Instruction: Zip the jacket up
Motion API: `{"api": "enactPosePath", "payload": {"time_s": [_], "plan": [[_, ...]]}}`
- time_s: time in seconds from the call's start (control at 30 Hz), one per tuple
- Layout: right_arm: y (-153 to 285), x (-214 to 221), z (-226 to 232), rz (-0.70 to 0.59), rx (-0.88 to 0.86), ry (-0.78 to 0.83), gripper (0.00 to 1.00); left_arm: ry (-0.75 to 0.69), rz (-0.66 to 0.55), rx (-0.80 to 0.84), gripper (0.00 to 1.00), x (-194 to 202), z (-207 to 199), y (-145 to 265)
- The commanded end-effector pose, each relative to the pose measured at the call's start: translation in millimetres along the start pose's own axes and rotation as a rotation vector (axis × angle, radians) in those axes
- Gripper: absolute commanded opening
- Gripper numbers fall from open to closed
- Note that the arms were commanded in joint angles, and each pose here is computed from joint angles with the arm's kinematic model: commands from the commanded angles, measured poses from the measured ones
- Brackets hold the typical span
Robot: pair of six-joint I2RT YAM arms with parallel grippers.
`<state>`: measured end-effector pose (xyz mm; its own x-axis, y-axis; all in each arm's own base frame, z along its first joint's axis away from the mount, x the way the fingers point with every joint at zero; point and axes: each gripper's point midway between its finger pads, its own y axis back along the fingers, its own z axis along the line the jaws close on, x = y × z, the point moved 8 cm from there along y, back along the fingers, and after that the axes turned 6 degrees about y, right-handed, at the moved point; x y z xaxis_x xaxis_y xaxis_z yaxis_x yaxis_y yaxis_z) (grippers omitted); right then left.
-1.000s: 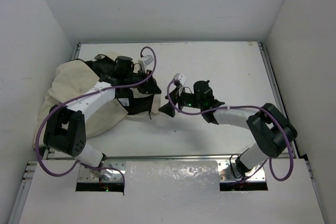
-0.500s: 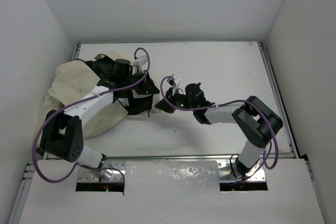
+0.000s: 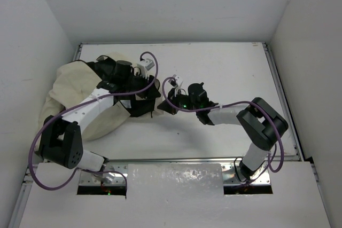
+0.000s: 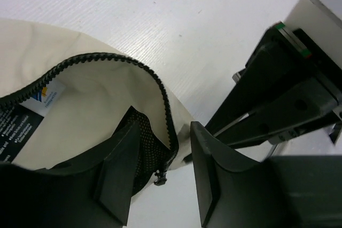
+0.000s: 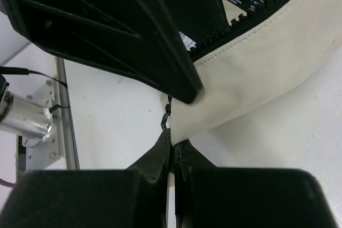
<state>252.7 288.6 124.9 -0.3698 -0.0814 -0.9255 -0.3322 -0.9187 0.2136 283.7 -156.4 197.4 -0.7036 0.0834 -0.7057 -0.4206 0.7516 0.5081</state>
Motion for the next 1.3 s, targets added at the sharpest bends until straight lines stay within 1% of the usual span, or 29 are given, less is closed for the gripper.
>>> {"api": "enactPosePath", "payload": {"time_s": [0.0, 0.03, 0.1, 0.13, 0.23, 0.33, 0.47, 0.57, 0.6, 0.63, 0.67, 0.7, 0.77, 0.8, 0.87, 0.9, 0.93, 1.0, 1.03, 1.13, 1.23, 1.27], "plan": [[1, -34, 6, -0.065, -0.041, 0.097, 0.00, -0.168, -0.031, 0.048, 0.40, -10, -8, 13], [1, -36, 7, -0.067, -0.046, 0.106, 0.00, -0.168, -0.028, 0.058, 0.36, -8, -9, 13], [0, -36, 7, -0.053, -0.048, 0.108, 0.00, -0.161, -0.022, 0.100, 0.33, -5, -13, 13], [1, -36, 7, -0.051, -0.051, 0.110, 0.00, -0.157, -0.020, 0.116, 0.29, -3, -15, 14], [1, -37, 8, -0.054, -0.065, 0.109, 0.00, -0.140, -0.018, 0.142, 0.27, 1, -17, 13], [1, -39, 10, -0.068, -0.076, 0.113, 0.00, -0.133, -0.007, 0.101, 0.27, 10, -12, 6], [5, -41, 9, -0.073, -0.073, 0.119, 0.00, -0.130, 0.009, 0.096, 0.25, 14, -10, 7], [7, -44, 6, -0.080, -0.067, 0.122, 0.00, -0.136, 0.010, 0.096, 0.16, 10, -13, 10], [7, -45, 6, -0.084, -0.068, 0.124, 0.00, -0.135, 0.009, 0.096, 0.06, 9, -13, 10], [7, -47, 6, -0.088, -0.067, 0.128, 0.00, -0.129, 0.010, 0.094, 0.00, 9, -14, 10], [7, -47, 6, -0.088, -0.065, 0.132, 0.05, -0.110, 0.006, 0.085, 0.00, 8, -14, 10], [7, -46, 3, -0.079, -0.051, 0.134, 0.22, -0.099, 0.002, 0.068, 0.00, 6, -13, 10], [8, -46, 1, -0.068, -0.029, 0.151, 0.35, -0.079, -0.013, 0.048, 0.00, 0, -14, 11], [10, -43, -1, -0.051, -0.003, 0.159, 0.48, -0.073, -0.028, 0.026, 0.00, -5, -14, 12], [12, -42, -3, -0.045, 0.023, 0.167, 0.56, -0.044, -0.046, 0.017, 0.00, -11, -16, 13], [13, -42, -3, -0.044, 0.032, 0.161, 0.58, -0.018, -0.053, 0.026, 0.00, -13, -19, 13], [14, -42, -4, -0.046, 0.044, 0.160, 0.64, -0.016, -0.059, 0.055, 0.00, -15, -21, 12], [12, -43, -2, -0.056, 0.033, 0.142, 0.66, 0.029, -0.050, 0.119, 0.00, -13, -28, 11], [12, -42, 0, -0.057, 0.021, 0.138, 0.68, 0.024, -0.062, 0.140, 0.00, -15, -31, 10], [8, -41, 1, -0.074, 0.009, 0.120, 0.68, 0.033, -0.062, 0.136, 0.00, -13, -31, 7], [0, -40, 4, -0.070, -0.012, 0.108, 0.67, 0.032, -0.073, 0.109, 0.00, -14, -28, 6], [-1, -40, 4, -0.070, -0.014, 0.106, 0.63, 0.032, -0.073, 0.112, 0.00, -14, -28, 5]]}}
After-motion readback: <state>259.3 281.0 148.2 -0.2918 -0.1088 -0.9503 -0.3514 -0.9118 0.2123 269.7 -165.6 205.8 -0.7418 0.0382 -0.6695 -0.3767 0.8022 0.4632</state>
